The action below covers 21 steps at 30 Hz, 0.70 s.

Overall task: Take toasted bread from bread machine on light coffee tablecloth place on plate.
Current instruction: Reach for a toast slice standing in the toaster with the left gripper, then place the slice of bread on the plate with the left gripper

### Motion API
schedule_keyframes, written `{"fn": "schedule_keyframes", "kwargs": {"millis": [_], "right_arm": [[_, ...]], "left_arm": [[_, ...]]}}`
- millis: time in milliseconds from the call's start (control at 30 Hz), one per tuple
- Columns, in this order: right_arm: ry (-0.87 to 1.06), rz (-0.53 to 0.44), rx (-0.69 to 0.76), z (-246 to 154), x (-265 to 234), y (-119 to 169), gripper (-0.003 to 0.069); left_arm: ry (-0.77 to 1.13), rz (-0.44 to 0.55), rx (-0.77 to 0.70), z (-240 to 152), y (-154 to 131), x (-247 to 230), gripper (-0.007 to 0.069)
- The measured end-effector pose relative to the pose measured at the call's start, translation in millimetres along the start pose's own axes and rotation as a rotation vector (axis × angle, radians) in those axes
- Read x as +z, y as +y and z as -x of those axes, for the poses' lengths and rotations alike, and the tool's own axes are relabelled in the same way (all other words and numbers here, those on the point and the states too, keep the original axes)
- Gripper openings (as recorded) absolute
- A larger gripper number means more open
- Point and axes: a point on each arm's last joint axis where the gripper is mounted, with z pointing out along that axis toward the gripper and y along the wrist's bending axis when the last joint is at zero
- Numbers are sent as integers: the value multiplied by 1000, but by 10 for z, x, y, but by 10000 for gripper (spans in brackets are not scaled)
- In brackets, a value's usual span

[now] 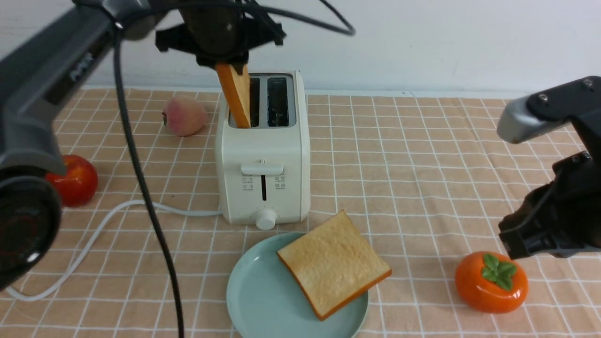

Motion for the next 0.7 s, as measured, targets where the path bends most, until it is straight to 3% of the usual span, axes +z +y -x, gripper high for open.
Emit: {"fn": "schedule_keyframes", "kwargs": {"millis": [33, 133, 233, 367, 500, 533, 567, 700], "right_arm": [[0, 0, 0, 0, 0, 0, 22], [0, -3, -2, 0, 0, -3, 24], [-3, -14, -10, 3, 0, -12, 30], [-11, -18, -13, 10, 0, -16, 39], [-24, -18, -13, 22, 0, -17, 45], [-26, -18, -13, 24, 0, -17, 45], [-36, -19, -13, 33, -1, -17, 47], [-40, -19, -13, 37, -1, -17, 53]], "left_arm": [[3, 2, 2, -3, 2, 0, 118], [-73, -46, 20, 92, 81, -700, 118], [-108, -142, 51, 55, 120, -1202, 118], [-20, -318, 103, -243, 131, -1597, 118], [234, -562, 174, -821, 72, -1529, 118], [272, -585, 166, -890, 62, -1477, 118], [376, -698, 184, -1195, 46, -1297, 118], [427, -790, 68, -1675, 72, -767, 118]]}}
